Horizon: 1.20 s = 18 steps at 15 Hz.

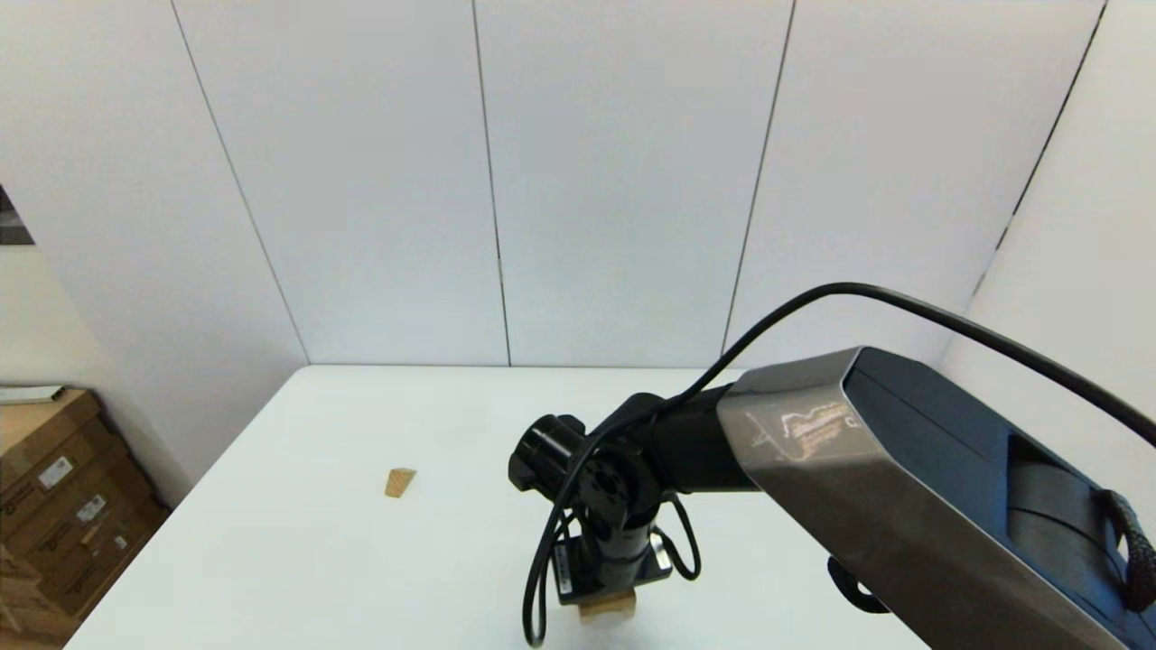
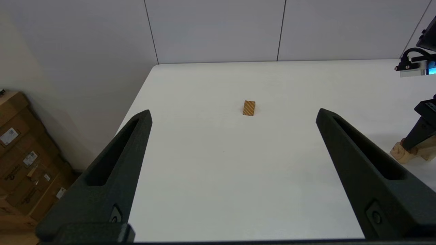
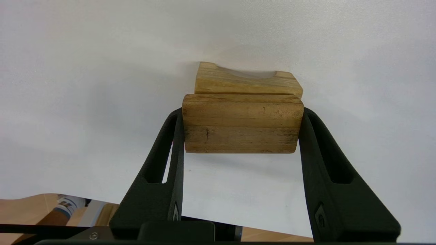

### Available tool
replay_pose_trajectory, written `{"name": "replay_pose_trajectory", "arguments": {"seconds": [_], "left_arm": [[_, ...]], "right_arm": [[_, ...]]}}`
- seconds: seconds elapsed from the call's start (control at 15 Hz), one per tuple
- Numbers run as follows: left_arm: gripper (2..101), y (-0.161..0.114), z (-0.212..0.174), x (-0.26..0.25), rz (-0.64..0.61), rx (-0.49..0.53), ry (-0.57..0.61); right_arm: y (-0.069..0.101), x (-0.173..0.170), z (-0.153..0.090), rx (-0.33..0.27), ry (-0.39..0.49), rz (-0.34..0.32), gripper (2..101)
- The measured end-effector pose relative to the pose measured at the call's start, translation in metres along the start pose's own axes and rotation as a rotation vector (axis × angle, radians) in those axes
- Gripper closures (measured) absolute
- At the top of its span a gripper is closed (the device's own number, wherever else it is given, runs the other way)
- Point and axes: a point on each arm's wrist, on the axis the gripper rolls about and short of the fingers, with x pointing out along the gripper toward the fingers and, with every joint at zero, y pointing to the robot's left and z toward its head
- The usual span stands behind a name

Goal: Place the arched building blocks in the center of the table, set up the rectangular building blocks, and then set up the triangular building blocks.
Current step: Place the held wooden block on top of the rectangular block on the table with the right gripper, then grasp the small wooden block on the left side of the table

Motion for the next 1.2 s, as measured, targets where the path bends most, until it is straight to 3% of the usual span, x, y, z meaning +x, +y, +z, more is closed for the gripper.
{"name": "replay_pose_trajectory", "arguments": {"seconds": [0.33, 0.6, 0.87, 1.07, 1.2], "left_arm": [[5.4, 0.000, 0.000, 0.000, 0.000, 0.000, 0.000], [5.4, 0.000, 0.000, 0.000, 0.000, 0.000, 0.000], [5.4, 0.000, 0.000, 0.000, 0.000, 0.000, 0.000], [5.4, 0.000, 0.000, 0.000, 0.000, 0.000, 0.000], [5.4, 0.000, 0.000, 0.000, 0.000, 0.000, 0.000]], "right_arm": [[0.000, 0.001, 0.000, -0.001, 0.001, -0.001, 48.1], [0.001, 0.002, 0.001, 0.006, -0.003, 0.000, 31.3], [0.001, 0.001, 0.003, 0.010, -0.008, 0.004, 20.5], [-0.004, -0.020, 0.008, 0.025, -0.046, 0.027, 15.5], [-0.014, -0.054, 0.014, 0.048, -0.113, 0.066, 12.9]]}}
